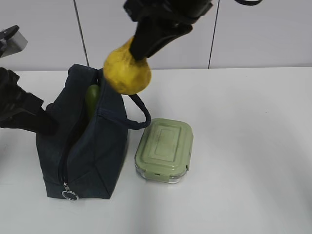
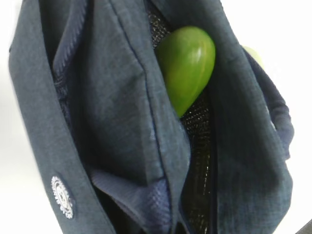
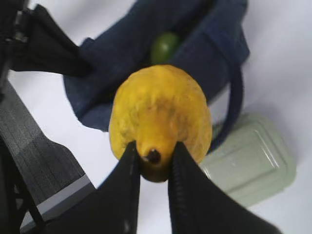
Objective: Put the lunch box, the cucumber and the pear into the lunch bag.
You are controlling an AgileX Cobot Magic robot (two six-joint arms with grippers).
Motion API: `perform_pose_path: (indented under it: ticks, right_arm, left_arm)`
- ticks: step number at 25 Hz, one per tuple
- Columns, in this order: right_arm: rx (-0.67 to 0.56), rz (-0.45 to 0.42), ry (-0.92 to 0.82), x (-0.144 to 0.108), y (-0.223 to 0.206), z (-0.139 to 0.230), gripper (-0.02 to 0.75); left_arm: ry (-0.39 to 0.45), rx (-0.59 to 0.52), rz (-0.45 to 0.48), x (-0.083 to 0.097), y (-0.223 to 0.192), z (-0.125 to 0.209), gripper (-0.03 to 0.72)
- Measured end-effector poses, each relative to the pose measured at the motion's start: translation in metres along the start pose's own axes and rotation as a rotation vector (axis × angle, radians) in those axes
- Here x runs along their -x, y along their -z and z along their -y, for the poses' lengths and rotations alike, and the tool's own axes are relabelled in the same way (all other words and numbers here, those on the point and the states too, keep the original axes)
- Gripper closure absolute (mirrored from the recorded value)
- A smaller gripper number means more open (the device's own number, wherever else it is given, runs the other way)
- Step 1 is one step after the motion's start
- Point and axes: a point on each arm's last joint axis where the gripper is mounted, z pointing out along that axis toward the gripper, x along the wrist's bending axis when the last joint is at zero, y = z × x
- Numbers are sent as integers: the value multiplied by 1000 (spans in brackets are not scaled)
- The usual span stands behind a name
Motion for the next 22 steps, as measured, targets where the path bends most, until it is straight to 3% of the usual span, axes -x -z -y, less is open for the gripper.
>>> perform_pose_path:
  ticks: [6, 15, 22]
  right_arm:
    - [57, -74, 84, -26, -23, -11, 639]
    - [60, -159, 86, -18, -70, -15, 640]
    - [12, -147, 93, -6, -102, -11, 640]
  left_arm:
    - [0, 0, 0, 0, 0, 0, 687]
    - [0, 0, 0, 0, 0, 0, 687]
    - [-4, -2, -5, 0, 0, 0, 687]
